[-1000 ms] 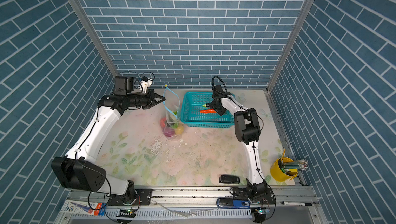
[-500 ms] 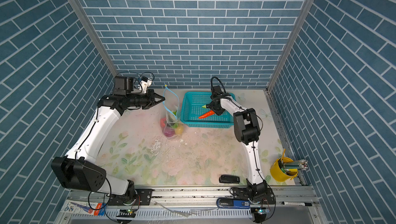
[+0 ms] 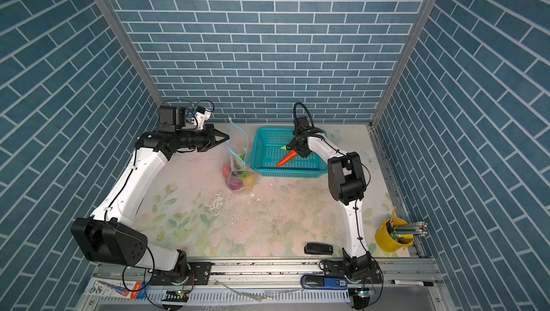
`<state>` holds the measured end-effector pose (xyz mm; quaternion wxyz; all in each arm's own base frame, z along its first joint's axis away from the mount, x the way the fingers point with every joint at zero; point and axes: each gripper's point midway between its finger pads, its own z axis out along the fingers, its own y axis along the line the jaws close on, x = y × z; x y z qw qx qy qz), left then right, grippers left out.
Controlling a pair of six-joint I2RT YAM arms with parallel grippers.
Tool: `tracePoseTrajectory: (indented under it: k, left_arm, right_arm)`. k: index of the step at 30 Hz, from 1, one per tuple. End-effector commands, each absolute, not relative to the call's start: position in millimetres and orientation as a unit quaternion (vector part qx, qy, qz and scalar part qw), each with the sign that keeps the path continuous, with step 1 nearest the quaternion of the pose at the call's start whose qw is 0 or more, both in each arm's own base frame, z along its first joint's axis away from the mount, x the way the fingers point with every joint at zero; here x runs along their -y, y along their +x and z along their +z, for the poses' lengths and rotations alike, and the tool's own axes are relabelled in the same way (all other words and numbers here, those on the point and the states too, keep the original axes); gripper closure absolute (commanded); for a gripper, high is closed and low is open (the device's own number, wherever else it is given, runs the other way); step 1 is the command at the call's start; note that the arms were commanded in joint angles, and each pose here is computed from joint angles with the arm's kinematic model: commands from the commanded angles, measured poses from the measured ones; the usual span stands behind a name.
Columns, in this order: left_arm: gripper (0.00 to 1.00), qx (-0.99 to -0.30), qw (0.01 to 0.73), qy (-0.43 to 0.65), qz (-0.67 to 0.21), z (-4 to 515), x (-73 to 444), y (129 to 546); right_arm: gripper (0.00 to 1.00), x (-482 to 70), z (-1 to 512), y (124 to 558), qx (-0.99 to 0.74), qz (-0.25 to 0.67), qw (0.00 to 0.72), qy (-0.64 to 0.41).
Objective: Place the food in the zip-top bag and seal the zipper
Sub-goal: 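Close the right gripper on the carrot's leafy top and lift it, then carry the carrot with the right gripper toward the bag opening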
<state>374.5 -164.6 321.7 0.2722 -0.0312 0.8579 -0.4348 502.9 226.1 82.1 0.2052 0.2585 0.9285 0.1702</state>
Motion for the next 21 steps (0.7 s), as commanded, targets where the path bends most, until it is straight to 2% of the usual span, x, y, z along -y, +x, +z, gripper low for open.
tracePoseTrajectory:
  k: [1,10,21]
  left_arm:
    - [1.0,-0.856,0.279,-0.031,-0.433,325.3,160.9,370.6]
    - [1.0,-0.856,0.28,-0.035,-0.433,324.7,160.5,372.9]
    - [1.0,-0.858,0.276,-0.036,-0.433,322.5,161.1,372.8]
  right_arm:
    - [0.57,-221.9,115.1,500.3,-0.926,0.168,0.244,0.234]
    - [0.58,-221.7,137.2,498.7,-0.923,0.171,0.277,0.206]
    - [0.63,-233.8,138.7,501.7,-0.925,0.184,0.28,0.179]
